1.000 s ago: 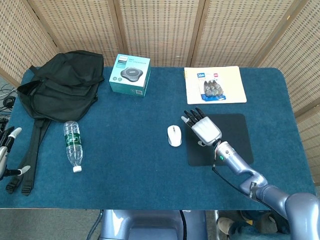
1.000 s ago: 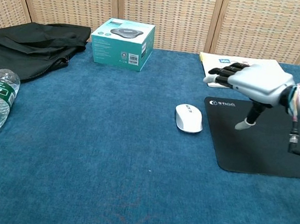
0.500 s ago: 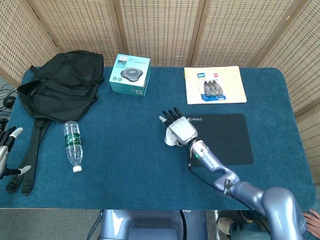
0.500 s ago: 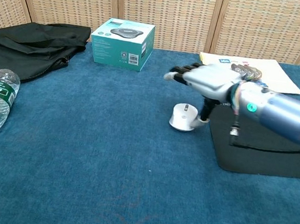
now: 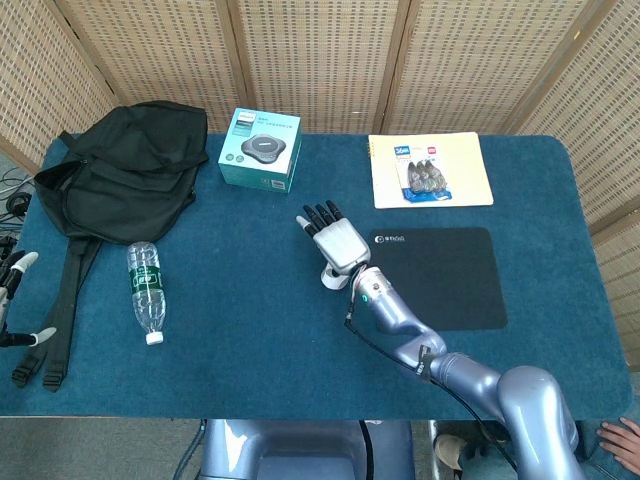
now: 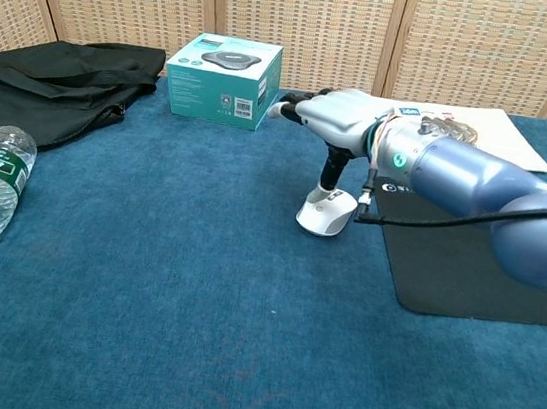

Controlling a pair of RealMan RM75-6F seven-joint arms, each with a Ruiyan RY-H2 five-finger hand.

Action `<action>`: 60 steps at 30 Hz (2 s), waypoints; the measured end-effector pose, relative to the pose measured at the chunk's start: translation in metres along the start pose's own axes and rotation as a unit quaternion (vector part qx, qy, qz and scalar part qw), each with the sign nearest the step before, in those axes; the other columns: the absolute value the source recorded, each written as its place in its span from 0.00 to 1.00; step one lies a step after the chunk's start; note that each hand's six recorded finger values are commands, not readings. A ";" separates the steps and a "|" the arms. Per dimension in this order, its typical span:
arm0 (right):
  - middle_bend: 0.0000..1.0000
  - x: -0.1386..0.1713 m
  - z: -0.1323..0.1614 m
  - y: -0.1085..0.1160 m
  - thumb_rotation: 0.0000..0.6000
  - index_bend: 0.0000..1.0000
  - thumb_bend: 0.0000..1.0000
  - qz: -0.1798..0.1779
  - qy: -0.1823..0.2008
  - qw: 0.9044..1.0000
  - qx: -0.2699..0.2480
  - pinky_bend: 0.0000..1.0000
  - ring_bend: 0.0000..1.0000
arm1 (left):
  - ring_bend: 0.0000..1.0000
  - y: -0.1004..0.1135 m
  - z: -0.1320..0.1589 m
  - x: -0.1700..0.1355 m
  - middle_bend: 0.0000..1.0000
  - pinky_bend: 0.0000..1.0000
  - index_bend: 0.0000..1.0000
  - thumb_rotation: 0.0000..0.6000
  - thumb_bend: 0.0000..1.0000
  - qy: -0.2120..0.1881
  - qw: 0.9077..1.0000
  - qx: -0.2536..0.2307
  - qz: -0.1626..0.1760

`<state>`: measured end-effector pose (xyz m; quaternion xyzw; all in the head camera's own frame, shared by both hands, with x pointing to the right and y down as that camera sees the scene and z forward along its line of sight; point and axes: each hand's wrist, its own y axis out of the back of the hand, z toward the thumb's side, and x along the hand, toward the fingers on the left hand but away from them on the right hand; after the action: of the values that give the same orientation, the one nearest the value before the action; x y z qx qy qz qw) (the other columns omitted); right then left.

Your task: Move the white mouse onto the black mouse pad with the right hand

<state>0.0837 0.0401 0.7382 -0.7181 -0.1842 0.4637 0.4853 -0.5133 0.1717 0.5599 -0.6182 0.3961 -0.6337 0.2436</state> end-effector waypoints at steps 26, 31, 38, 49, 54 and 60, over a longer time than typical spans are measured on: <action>0.06 0.040 -0.012 -0.015 1.00 0.10 0.00 0.095 0.146 0.976 0.132 0.00 0.00 | 0.00 -0.010 -0.004 0.013 0.00 0.00 0.00 1.00 0.00 0.018 1.000 0.010 -0.022; 0.13 0.035 -0.019 -0.027 1.00 0.15 0.06 0.102 0.160 0.969 0.159 0.04 0.01 | 0.00 -0.011 -0.004 0.013 0.00 0.00 0.00 1.00 0.00 0.018 1.000 0.008 -0.023; 0.46 0.032 -0.016 -0.033 1.00 0.47 0.31 0.090 0.171 0.967 0.164 0.29 0.33 | 0.00 -0.010 -0.006 0.013 0.00 0.00 0.00 1.00 0.00 0.020 1.000 0.006 -0.021; 0.58 0.039 -0.009 -0.010 1.00 0.58 0.52 0.003 0.214 0.963 0.166 0.41 0.45 | 0.00 -0.011 -0.006 0.014 0.00 0.00 0.00 1.00 0.00 0.021 0.999 0.007 -0.024; 0.58 0.058 -0.019 0.008 1.00 0.58 0.60 -0.031 0.266 0.937 0.223 0.41 0.45 | 0.00 -0.011 -0.006 0.014 0.00 0.00 0.00 1.00 0.00 0.020 0.999 0.010 -0.024; 0.58 0.092 -0.047 0.018 1.00 0.58 0.67 -0.031 0.339 0.885 0.317 0.42 0.45 | 0.00 -0.013 -0.005 0.014 0.00 0.00 0.00 1.00 0.00 0.021 0.999 0.018 -0.022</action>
<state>0.1662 0.0724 0.6824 -0.6334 0.1258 0.2108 0.7339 -0.5175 0.1690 0.5786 -0.6085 0.3761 -0.6590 0.2322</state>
